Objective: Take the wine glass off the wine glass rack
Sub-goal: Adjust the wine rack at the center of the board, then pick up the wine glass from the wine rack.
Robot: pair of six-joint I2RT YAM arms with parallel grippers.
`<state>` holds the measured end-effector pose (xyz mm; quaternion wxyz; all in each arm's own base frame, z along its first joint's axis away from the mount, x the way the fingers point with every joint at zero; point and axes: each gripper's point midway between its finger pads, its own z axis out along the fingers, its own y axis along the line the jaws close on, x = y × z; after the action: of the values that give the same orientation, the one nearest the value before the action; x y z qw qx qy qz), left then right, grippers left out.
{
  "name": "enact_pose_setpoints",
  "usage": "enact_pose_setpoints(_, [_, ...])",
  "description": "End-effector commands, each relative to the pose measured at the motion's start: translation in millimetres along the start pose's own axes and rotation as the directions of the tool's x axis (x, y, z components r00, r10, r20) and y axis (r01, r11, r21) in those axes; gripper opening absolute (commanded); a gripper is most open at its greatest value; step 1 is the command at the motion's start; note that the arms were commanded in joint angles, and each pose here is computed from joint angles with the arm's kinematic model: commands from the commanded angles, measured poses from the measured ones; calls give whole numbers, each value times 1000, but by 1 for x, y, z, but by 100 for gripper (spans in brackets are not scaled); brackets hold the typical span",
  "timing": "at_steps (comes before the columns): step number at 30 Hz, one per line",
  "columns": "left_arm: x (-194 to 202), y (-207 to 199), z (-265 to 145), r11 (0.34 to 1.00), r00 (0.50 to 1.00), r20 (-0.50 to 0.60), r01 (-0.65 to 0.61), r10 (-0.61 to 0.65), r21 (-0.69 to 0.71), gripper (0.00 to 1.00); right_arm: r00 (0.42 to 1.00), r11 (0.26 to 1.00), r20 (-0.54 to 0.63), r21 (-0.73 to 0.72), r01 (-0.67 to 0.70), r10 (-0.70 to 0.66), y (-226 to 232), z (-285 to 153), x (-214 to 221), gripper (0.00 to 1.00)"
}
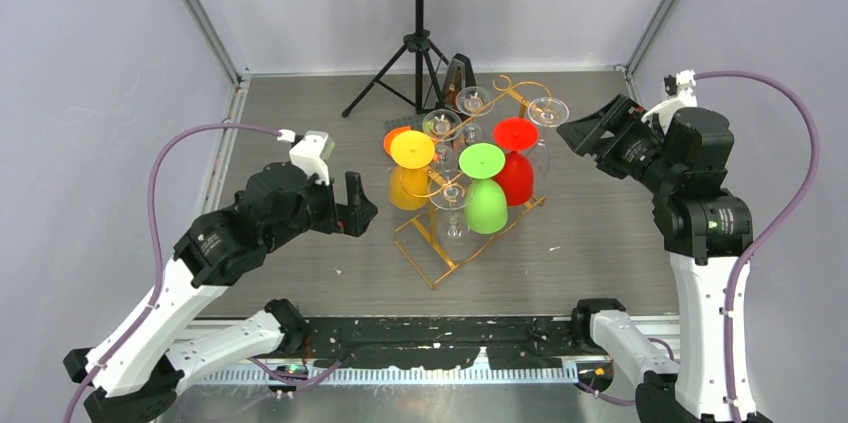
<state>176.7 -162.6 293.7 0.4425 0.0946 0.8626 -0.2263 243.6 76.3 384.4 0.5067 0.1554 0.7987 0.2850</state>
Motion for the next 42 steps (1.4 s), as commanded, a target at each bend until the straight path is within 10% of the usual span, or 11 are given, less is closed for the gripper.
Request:
enact_pose_setpoints(1, [-1, 5, -5, 999, 999, 15, -50, 50, -7, 100, 988, 991, 74, -24, -133, 134, 7, 10, -17, 74])
enact_pose_setpoints(28, [9, 16, -11, 994, 995, -3, -102, 102, -27, 100, 919, 930, 147, -25, -366, 365, -11, 66, -31, 48])
enact_pose_setpoints(42, [11, 24, -14, 993, 995, 0, -104, 105, -62, 100, 911, 921, 135, -70, -383, 390, -6, 69, -30, 6])
